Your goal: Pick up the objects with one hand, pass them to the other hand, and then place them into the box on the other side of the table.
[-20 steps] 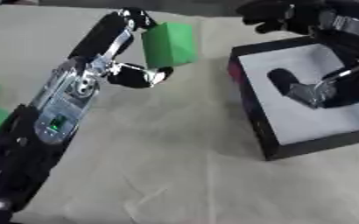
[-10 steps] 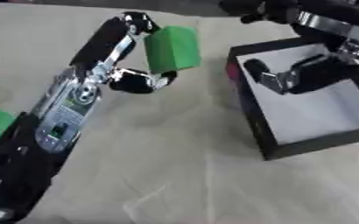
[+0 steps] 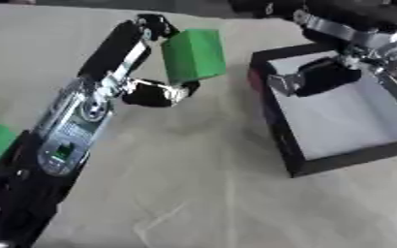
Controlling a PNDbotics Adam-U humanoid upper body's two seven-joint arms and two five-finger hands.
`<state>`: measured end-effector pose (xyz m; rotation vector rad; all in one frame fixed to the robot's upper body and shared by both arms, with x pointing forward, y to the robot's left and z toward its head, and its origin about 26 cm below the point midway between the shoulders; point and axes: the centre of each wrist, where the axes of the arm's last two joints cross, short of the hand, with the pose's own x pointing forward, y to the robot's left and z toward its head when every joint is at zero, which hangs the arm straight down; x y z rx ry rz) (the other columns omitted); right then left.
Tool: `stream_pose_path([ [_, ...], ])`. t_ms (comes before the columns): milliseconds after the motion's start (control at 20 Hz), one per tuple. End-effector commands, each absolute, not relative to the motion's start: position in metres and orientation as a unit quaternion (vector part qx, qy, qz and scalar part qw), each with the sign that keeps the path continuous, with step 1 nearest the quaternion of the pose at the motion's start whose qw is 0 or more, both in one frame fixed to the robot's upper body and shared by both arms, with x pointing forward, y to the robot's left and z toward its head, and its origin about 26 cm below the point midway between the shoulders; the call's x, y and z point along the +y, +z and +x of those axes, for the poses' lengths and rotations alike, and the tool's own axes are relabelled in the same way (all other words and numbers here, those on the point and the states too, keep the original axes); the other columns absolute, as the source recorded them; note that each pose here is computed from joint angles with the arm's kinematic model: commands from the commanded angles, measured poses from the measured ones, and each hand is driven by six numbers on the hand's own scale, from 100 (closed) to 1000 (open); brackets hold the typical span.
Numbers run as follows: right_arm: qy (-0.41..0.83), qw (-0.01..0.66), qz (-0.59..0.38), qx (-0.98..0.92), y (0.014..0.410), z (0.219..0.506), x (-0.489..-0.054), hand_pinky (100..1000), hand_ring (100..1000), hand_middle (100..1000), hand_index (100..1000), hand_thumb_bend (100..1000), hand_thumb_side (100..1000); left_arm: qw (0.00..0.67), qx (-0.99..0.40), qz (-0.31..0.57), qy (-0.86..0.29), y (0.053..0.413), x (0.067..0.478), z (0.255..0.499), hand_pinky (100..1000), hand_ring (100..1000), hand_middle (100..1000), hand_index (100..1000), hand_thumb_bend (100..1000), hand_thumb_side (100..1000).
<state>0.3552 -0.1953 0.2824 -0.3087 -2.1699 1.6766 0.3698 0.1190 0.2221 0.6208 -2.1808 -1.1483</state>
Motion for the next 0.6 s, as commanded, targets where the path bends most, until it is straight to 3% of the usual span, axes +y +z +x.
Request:
stream_pose_path([
  [50, 0.599, 0.178, -0.120, -0.771, 0.290, 0.358, -0.196, 952, 1000, 1000, 1000, 100, 202, 0.275, -0.834, 0.235, -0.417, 0.235, 0.112, 0.366, 733, 725, 589, 463, 219, 218],
  [400, 0.615, 0.178, -0.105, -0.761, 0.290, 0.357, -0.193, 959, 1000, 1000, 1000, 100, 197, 0.274, -0.839, 0.238, -0.406, 0.234, 0.105, 0.368, 730, 724, 587, 462, 220, 217],
  [600, 0.620, 0.176, -0.103, -0.758, 0.292, 0.358, -0.193, 975, 1000, 1000, 1000, 100, 121, 0.272, -0.842, 0.230, -0.404, 0.235, 0.101, 0.367, 728, 723, 584, 460, 225, 215],
])
